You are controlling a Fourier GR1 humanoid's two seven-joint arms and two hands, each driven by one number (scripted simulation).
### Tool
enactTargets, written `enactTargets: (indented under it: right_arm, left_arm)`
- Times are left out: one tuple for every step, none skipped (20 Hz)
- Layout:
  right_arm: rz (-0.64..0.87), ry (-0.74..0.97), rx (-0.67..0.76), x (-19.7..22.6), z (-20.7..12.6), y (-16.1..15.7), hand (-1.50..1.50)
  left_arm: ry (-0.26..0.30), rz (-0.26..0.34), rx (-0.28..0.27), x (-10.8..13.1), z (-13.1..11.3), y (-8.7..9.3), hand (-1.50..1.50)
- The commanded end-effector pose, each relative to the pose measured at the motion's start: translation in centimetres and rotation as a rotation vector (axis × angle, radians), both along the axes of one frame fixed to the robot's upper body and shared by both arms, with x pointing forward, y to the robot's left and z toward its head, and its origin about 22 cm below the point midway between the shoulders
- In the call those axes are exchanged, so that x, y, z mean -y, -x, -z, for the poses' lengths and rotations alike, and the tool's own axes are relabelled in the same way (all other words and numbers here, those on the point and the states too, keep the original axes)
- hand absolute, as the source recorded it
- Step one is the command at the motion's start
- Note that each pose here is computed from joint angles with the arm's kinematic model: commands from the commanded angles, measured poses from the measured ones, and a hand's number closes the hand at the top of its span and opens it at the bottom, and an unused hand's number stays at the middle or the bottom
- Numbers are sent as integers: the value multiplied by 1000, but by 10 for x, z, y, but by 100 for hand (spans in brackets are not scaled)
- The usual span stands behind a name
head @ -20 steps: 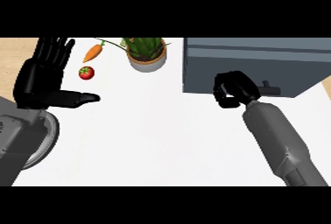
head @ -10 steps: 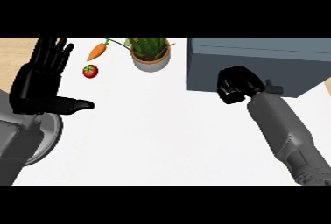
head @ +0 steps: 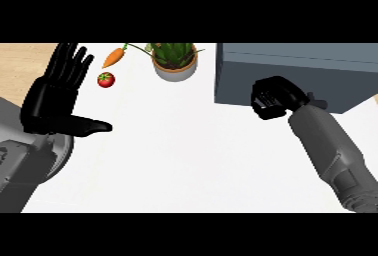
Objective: Pick up the cup, place it into the drawer and close the drawer
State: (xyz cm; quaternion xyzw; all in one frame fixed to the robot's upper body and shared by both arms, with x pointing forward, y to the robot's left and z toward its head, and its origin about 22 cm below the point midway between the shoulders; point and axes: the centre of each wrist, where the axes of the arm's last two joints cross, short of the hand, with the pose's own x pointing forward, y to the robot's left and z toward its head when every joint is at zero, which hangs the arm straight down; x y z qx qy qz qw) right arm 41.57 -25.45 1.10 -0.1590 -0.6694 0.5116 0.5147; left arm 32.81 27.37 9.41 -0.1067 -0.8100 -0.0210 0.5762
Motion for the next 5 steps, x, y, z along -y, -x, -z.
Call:
enactTargets:
  right_arm:
    - [209, -25, 47, 23, -39, -19, 150]
    - [222, -30, 55, 16, -38, -20, 150]
    - [205, -7, 45, 29, -41, -19, 150]
    - [207, -35, 55, 38, -51, -21, 150]
    - [211, -21, 51, 33, -37, -16, 150]
  left_arm:
    - [12, -5, -4, 1, 1, -4, -150]
    - [12, 25, 0, 4, 1, 0, -150]
    - [-6, 10, -9, 3, 6, -1, -150]
    - [-4, 20, -18, 3, 7, -2, -150]
    - [-1, 27, -4, 10, 7, 2, -150]
